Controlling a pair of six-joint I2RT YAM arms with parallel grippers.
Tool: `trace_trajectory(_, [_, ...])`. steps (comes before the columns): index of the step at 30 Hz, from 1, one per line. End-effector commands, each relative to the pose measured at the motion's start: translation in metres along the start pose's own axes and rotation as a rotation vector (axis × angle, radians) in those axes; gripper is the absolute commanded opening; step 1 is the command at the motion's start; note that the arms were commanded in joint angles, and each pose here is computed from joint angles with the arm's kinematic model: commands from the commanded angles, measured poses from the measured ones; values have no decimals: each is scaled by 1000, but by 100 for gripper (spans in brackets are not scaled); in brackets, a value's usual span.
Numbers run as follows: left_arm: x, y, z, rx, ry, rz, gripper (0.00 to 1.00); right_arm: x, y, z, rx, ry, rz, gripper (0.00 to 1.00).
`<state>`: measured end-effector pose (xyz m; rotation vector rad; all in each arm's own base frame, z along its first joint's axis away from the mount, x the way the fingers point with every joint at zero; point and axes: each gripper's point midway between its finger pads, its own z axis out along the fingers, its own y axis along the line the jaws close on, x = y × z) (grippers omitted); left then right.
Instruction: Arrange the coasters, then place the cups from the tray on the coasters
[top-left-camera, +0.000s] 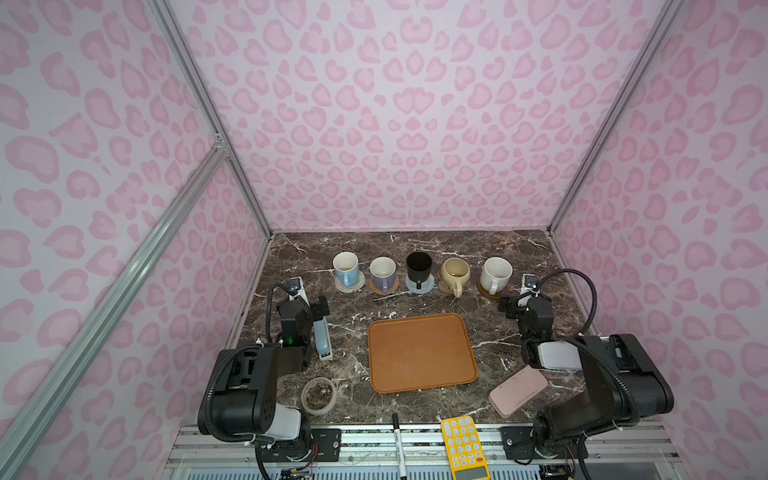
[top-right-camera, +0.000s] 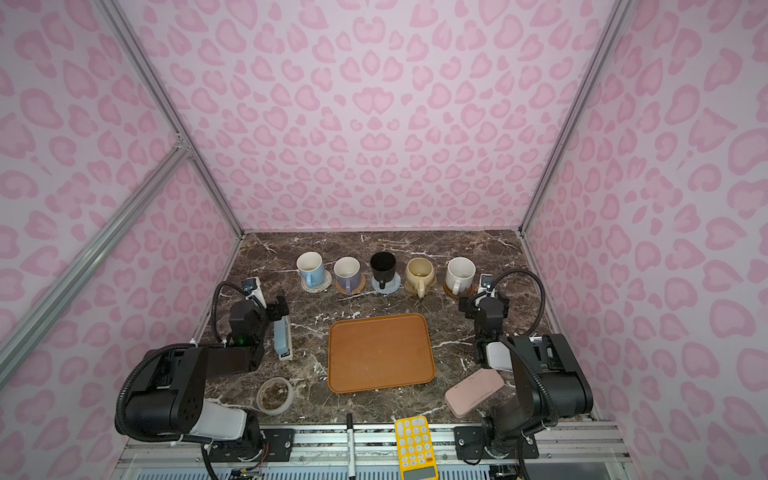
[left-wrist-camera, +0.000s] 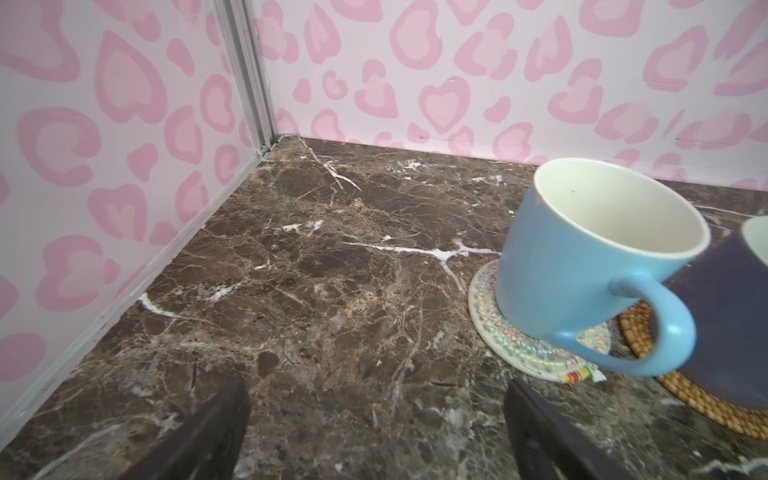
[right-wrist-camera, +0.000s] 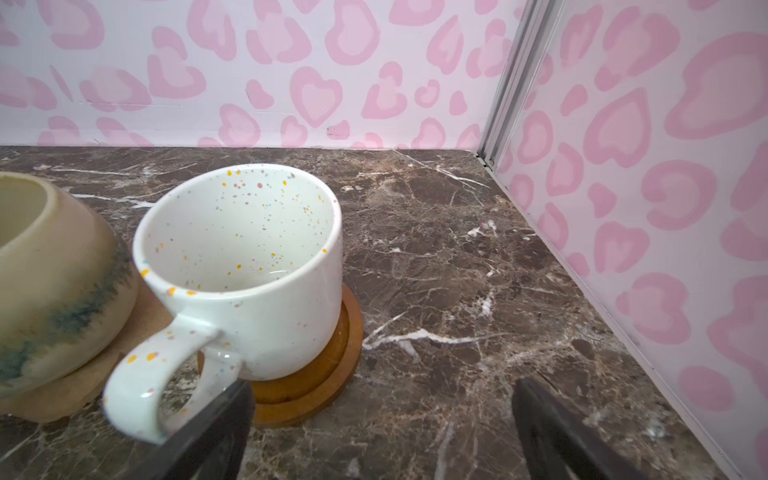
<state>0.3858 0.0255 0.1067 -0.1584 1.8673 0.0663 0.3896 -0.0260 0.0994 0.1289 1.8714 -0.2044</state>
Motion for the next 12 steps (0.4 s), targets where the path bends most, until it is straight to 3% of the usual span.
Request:
trace_trajectory(1, [-8, -8, -1, 46, -33, 20, 97, 1, -2, 0, 7, 3, 15, 99])
trace_trajectory(12, [-9, -8, 0, 46, -33, 20, 97, 0, -2, 0, 7, 4, 15, 98])
